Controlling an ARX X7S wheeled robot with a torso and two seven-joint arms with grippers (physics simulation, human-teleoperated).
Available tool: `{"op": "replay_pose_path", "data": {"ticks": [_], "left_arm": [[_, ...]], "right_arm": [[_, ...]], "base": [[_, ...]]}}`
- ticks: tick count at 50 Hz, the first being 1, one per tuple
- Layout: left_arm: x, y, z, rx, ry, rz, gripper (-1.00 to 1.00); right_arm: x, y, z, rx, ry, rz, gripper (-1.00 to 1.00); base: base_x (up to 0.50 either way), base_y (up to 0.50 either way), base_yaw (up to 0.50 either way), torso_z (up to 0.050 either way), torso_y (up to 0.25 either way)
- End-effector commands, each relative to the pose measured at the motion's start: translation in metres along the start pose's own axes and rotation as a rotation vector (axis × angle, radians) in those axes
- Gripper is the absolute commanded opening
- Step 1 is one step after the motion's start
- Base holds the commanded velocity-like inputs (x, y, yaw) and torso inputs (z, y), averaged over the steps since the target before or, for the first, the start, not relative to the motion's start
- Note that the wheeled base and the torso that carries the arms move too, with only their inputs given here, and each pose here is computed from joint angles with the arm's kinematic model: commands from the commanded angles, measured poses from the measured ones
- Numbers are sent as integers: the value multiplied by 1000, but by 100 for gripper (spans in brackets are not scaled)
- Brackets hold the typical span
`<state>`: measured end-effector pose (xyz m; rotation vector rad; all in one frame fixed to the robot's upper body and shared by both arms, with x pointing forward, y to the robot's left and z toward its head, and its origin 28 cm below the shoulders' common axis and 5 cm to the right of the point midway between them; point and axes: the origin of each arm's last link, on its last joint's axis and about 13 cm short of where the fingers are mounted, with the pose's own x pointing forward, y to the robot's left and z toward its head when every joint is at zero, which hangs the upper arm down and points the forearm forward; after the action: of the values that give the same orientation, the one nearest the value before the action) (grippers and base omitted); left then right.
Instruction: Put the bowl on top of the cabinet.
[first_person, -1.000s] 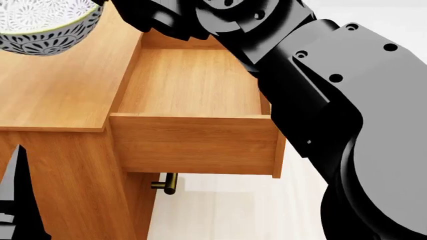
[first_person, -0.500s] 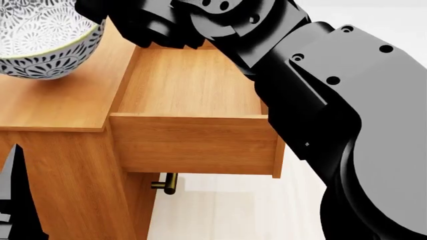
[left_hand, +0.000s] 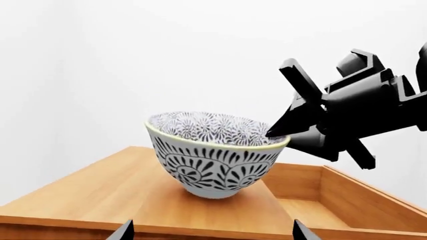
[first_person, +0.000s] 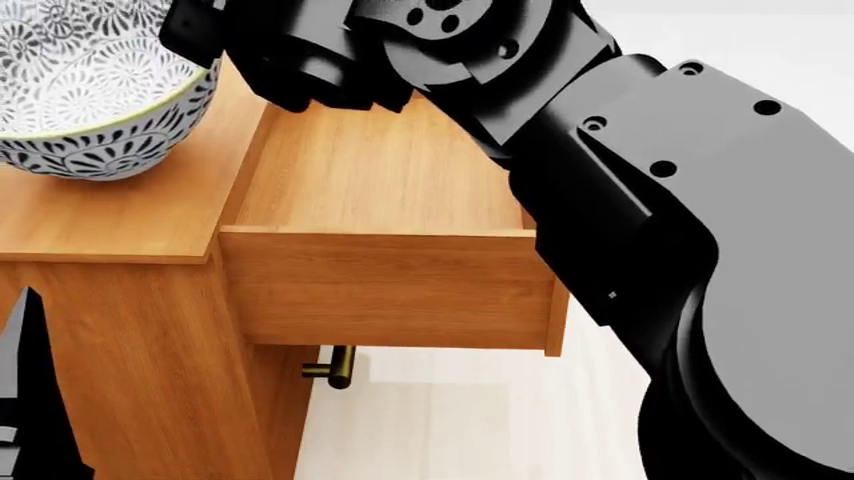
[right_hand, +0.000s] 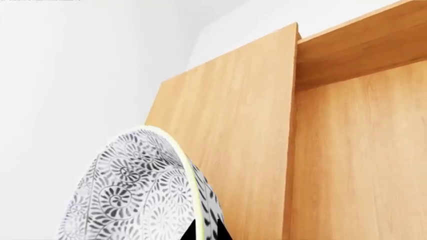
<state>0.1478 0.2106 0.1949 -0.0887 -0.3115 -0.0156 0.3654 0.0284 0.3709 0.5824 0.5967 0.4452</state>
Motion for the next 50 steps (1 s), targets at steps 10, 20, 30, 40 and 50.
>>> {"op": "replay_pose_path", "data": {"ticks": [10,20,30,40,50], "left_arm": [[7,1,-2,-13,-27,13,100],[7,1,-2,-11,-26,13,100],[6,0,-2,-11,-25,9,100],[6,0,-2,-11,-25,9,100],[7,-1,-4,-4,-22,7,100]], "right_arm": [[7,-3,-7,-9,12,31,-100],[8,-4,-5,9,4,52,100],[4,0,-3,2,5,87,100],[-1,5,2,-8,-9,102,100],[-6,2,14,-37,-58,60,100]], "base": [[0,0,0,0,0],[0,0,0,0,0],[0,0,0,0,0],[0,0,0,0,0],[0,0,0,0,0]]}}
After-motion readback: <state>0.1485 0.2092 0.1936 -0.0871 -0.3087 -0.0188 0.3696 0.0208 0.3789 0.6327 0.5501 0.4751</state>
